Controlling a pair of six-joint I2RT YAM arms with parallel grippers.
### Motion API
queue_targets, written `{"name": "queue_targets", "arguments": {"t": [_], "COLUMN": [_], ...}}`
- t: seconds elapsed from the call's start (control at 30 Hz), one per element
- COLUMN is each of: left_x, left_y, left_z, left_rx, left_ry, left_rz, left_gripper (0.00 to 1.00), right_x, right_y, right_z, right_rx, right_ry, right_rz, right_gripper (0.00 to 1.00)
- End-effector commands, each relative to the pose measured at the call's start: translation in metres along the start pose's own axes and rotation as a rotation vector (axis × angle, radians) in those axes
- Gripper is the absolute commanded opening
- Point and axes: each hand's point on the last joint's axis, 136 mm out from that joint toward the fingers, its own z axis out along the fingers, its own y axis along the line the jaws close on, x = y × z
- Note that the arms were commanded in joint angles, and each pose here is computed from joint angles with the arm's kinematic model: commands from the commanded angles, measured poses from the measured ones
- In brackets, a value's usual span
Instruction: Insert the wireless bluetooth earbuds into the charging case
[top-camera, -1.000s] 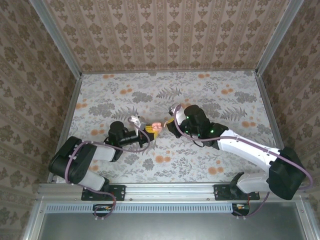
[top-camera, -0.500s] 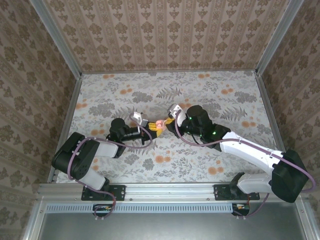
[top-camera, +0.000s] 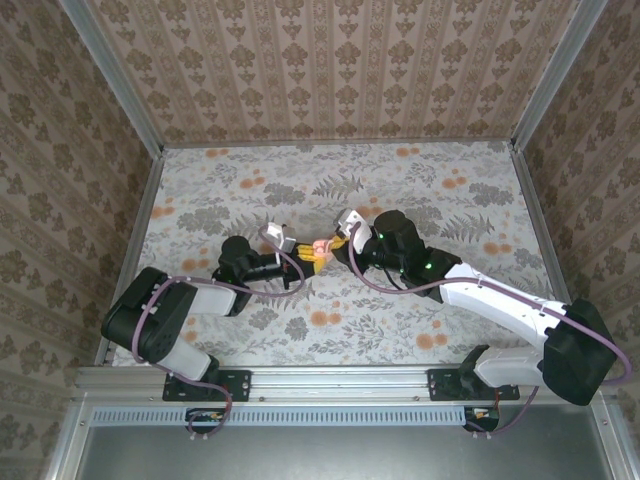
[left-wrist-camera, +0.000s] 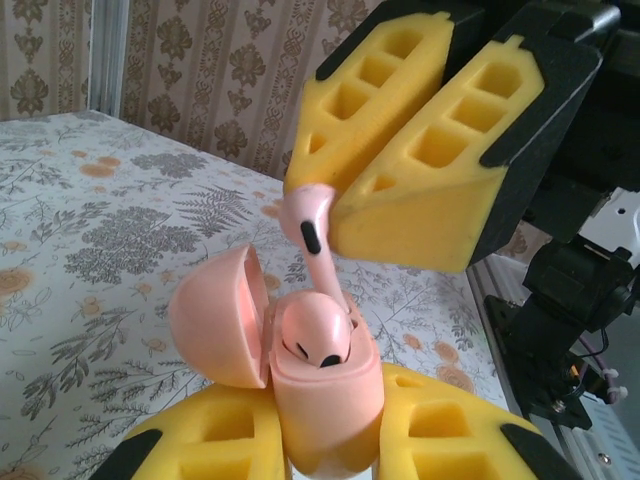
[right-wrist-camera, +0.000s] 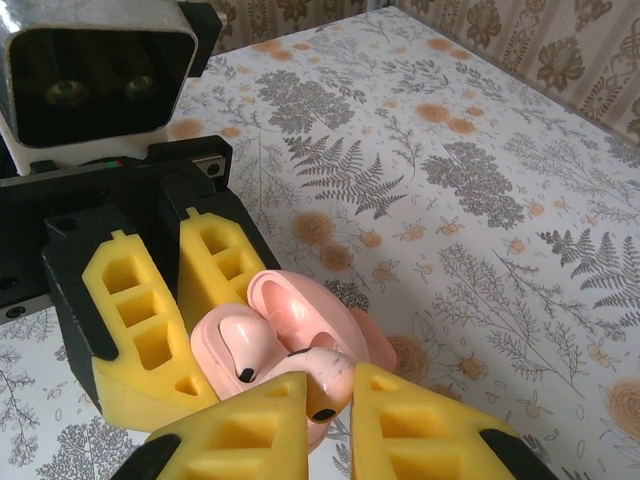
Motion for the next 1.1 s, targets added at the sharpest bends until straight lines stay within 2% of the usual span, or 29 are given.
{"name": "queue_targets", "arguments": {"t": [0.0, 0.23, 0.63, 0.73, 0.9, 1.07], "left_x": [-0.028, -0.031, -0.036, -0.035, -0.036, -0.038], "left_y": [-0.011, -0.012, -0.018, -0.02, -0.029, -0.039], "left_z": [0.003, 0.003, 0.004, 0.004, 0.005, 0.008], "left_rx": [0.045, 0.042, 0.063, 0.072, 0.105, 0.148], "left_ry": [-0.053, -0.06, -0.065, -0.062, -0.058, -0.054], "left_rz": [0.068, 0.066, 0.078, 0.089, 0.125, 0.153], "left_gripper": [0.16, 0.16, 0.16, 0.16, 0.16, 0.16], "right_x": [-0.002, -0.001, -0.008, -0.016, -0.027, -0.032], "right_y": [0.007, 0.014, 0.019, 0.015, 0.009, 0.008], "right_z": [-0.001, -0.003, -0.011, -0.018, -0.033, -0.035], "right_rx": [-0.027, -0.054, -0.074, -0.08, -0.165, -0.303], "right_ry": [-0.006, -0.006, -0.041, -0.095, -0.175, -0.185], "right_rz": [-0.032, -0.064, -0.075, -0.042, 0.08, 0.198], "right_gripper": [0.14, 0.15, 0.34, 0.43, 0.74, 0.83]}}
